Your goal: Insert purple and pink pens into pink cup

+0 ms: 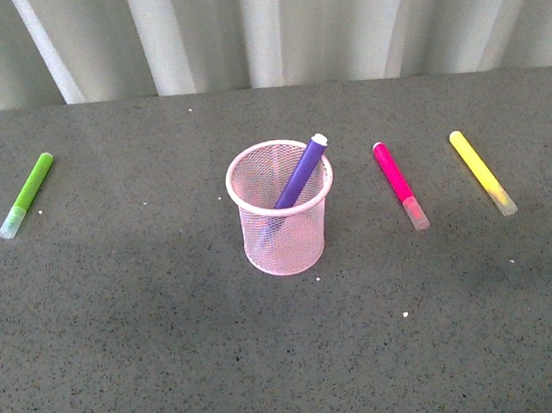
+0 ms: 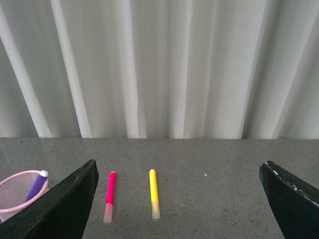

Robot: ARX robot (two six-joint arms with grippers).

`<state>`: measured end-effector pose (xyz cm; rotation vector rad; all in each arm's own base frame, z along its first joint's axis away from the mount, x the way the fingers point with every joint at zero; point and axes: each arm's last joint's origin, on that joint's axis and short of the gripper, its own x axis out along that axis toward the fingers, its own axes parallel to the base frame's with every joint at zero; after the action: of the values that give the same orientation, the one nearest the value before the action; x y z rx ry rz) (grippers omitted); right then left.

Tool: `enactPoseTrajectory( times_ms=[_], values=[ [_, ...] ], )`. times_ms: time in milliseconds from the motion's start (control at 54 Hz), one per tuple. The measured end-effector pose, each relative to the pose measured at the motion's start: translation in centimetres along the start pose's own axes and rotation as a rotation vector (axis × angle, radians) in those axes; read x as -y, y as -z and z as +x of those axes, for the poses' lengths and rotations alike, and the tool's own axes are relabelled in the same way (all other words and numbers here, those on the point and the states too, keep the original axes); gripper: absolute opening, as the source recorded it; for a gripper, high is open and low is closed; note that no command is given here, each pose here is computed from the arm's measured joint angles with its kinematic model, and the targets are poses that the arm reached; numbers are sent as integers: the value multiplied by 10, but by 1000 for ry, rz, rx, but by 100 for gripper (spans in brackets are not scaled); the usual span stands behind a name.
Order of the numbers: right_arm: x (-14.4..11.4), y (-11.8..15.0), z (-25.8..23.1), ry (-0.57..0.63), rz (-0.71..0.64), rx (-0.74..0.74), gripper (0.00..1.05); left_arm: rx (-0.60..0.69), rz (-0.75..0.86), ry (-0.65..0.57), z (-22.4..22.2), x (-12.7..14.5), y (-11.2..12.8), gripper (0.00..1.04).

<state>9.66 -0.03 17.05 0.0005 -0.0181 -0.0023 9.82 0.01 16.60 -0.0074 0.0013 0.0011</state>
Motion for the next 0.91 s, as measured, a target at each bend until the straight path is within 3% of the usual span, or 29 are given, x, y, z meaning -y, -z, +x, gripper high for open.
enactPoseTrajectory(
  times_ms=[463, 796, 907],
  values=[
    [0, 0, 0, 0, 0, 0, 98, 8, 0, 1, -1, 0, -1, 4],
    [0, 0, 0, 0, 0, 0, 98, 7, 0, 1, -1, 0, 0, 55],
    [0, 0, 0, 0, 0, 0, 98, 7, 0, 1, -1, 0, 0, 77]
  ],
)
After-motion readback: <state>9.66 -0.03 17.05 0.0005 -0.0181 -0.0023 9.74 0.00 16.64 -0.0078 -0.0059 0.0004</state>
